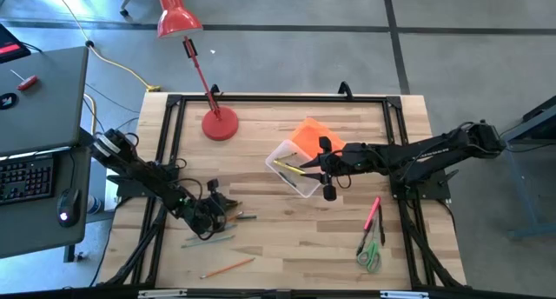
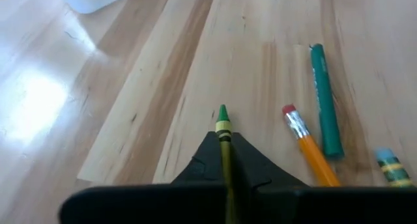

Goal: Pick & place school supplies into a supply box
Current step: Put the green crayon into the supply box, then put the pink pen into the supply box, then put the right black pen into the supply box

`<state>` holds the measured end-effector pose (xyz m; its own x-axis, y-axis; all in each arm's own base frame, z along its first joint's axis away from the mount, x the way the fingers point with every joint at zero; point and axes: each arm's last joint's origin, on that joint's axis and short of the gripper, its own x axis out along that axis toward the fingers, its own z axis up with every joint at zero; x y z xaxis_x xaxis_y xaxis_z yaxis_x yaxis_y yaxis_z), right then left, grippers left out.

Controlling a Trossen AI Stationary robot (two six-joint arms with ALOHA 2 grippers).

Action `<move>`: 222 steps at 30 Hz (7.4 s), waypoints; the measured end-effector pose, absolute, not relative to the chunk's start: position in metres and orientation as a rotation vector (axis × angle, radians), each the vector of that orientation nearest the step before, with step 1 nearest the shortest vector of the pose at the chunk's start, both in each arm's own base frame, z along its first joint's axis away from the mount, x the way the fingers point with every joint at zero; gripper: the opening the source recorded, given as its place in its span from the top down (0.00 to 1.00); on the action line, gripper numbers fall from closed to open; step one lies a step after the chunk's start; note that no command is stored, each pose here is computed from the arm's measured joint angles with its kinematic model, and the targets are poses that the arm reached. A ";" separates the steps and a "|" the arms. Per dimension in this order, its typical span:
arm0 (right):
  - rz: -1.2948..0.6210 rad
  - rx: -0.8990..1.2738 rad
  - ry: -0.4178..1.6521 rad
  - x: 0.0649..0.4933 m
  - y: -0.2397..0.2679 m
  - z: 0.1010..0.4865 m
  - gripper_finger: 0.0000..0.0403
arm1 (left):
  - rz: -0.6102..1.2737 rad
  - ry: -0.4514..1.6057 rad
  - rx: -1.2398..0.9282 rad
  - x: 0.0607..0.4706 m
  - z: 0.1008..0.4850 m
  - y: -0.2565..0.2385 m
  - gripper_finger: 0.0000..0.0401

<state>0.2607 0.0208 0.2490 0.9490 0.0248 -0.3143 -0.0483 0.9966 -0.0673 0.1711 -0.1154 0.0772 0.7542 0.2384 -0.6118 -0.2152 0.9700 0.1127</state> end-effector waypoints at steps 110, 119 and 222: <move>0.172 -0.021 1.678 0.171 0.098 0.149 0.77 | 0.191 0.543 0.138 0.402 0.154 0.058 0.59; 0.229 -0.064 1.655 0.172 0.098 0.148 0.74 | 0.191 0.539 0.138 0.402 0.154 0.058 0.59; 0.000 -0.026 1.834 0.163 0.123 0.227 0.73 | 0.910 0.620 0.269 0.322 0.312 0.066 0.59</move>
<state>0.1632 0.1229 0.2270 -0.2602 -0.0173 -0.9654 -0.0178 0.9998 -0.0132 0.3223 0.0660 0.3122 0.4560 0.8021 -0.3856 -0.6522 0.5960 0.4685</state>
